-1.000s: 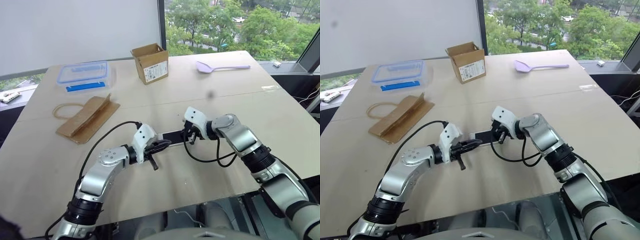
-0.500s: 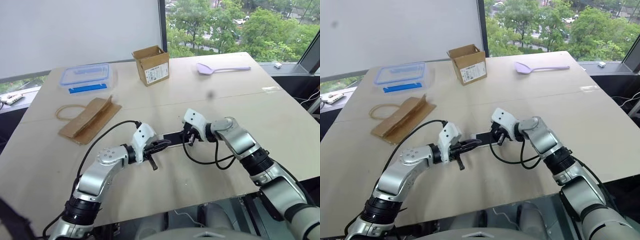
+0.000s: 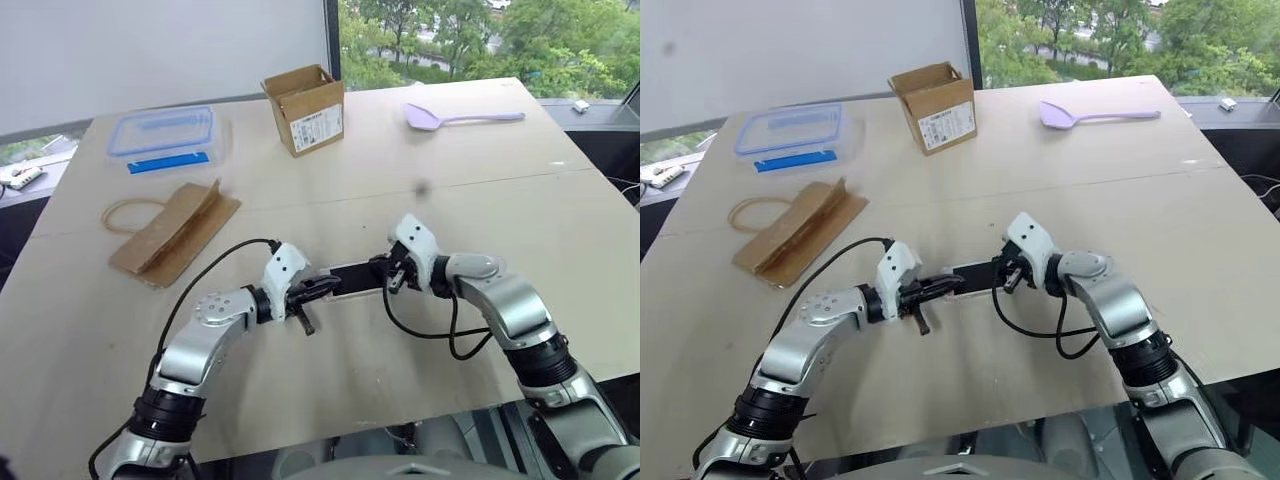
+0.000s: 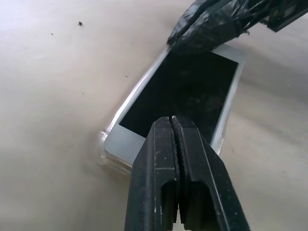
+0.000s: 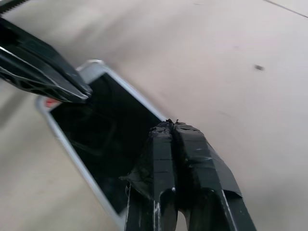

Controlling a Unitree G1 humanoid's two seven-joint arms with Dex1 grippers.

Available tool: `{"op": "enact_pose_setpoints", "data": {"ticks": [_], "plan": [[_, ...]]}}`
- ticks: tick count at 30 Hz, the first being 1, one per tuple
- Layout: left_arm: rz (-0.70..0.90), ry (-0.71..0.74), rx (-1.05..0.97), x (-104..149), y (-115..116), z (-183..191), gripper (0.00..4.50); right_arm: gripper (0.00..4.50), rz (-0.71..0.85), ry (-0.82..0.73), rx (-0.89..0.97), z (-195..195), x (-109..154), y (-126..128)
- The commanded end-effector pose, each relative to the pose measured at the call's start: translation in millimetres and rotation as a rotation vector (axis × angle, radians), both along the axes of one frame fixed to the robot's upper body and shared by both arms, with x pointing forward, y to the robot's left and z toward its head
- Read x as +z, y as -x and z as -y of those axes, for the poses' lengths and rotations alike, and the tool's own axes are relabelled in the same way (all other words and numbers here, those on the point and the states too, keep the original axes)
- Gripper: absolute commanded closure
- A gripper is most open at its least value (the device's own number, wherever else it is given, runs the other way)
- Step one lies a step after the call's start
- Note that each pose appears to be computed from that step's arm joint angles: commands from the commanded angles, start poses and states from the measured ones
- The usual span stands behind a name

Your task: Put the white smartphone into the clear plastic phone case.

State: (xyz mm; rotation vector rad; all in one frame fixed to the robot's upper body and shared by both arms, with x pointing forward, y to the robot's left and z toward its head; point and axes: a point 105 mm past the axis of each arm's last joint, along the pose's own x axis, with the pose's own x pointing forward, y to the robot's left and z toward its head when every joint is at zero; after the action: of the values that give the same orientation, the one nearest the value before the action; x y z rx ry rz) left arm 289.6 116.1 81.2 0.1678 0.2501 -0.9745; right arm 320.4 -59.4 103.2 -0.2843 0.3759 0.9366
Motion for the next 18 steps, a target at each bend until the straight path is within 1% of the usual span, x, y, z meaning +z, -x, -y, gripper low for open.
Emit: {"op": "enact_pose_setpoints", "data": {"ticks": [1, 5, 7, 9, 12, 16, 18], "plan": [[-0.003, -0.018, -0.016, 0.7, 1.8, 1.7, 4.44, 4.47, -0.012, 0.025, -0.051, 12.8, 3.6, 1.8], [0.004, -0.011, -0.016, 5.6, 1.2, 3.3, 4.44, 4.47, 0.0, 0.077, -0.055, 19.5, 6.8, 4.7], [0.017, 0.061, 0.031, 19.5, -3.1, 1.5, 4.44, 4.47, 0.013, 0.076, -0.056, 23.3, 10.9, 7.0], [0.017, 0.081, 0.063, 23.6, -4.4, -4.3, 4.44, 4.47, 0.02, 0.069, -0.056, 25.4, 14.5, 9.4], [0.02, 0.059, 0.065, 20.6, 0.0, -11.4, 4.44, 4.47, 0.023, 0.067, -0.062, 28.1, 16.8, 11.2], [0.016, 0.1, 0.141, 25.7, -1.1, -27.5, 4.44, 4.47, 0.025, 0.092, -0.061, 32.1, 15.1, 15.1], [0.004, 0.078, 0.158, 21.0, 1.0, -37.3, 4.44, 4.47, 0.028, 0.095, -0.061, 32.0, 15.2, 15.7]]}}
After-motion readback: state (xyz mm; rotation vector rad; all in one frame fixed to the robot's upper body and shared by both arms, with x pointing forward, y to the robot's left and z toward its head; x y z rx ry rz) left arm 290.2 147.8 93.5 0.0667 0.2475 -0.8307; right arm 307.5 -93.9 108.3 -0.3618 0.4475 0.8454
